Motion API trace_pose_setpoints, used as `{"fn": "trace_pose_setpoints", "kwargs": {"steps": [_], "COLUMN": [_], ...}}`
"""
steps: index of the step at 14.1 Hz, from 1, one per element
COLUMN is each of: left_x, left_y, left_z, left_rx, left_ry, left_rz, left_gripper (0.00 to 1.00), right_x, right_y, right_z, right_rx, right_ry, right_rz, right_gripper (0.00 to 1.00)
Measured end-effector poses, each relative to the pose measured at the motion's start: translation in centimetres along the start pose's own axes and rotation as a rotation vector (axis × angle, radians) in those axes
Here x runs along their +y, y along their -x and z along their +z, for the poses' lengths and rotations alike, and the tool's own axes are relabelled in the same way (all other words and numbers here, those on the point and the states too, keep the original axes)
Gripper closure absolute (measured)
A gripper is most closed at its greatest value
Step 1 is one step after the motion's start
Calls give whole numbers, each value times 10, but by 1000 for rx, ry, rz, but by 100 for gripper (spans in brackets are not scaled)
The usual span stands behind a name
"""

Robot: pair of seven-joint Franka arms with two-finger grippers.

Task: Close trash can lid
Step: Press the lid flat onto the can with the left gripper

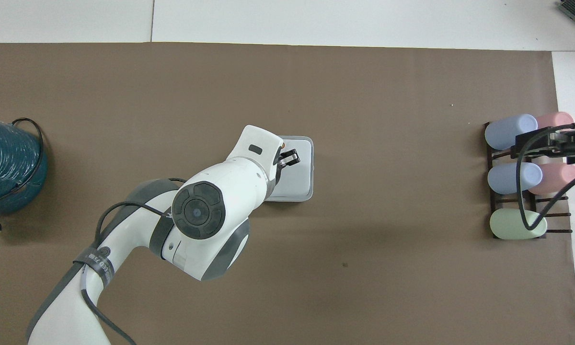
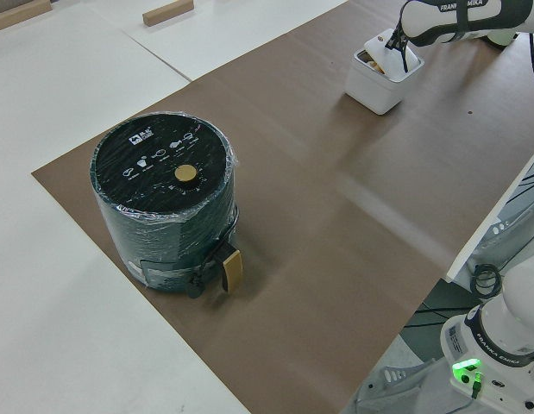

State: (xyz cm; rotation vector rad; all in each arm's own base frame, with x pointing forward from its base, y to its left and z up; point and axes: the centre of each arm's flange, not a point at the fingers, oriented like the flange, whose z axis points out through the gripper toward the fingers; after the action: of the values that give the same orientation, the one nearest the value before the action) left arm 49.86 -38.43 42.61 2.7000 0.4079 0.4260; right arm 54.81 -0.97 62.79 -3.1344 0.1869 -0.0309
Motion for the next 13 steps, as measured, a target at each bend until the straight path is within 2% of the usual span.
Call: {"fn": "trace_pose_setpoints", "kwargs": {"steps": [13], "left_x": [-8], "left_y": [-6], "left_z": [21], "left_rx": [-3], "left_ry": [-15], "left_rz": [-14], "left_gripper": [99], "right_x": [0], "right_y": [0], "right_z": [0], "right_rx": [0], "right_ry": [0], "right_rz": [0], "right_gripper": [0]}}
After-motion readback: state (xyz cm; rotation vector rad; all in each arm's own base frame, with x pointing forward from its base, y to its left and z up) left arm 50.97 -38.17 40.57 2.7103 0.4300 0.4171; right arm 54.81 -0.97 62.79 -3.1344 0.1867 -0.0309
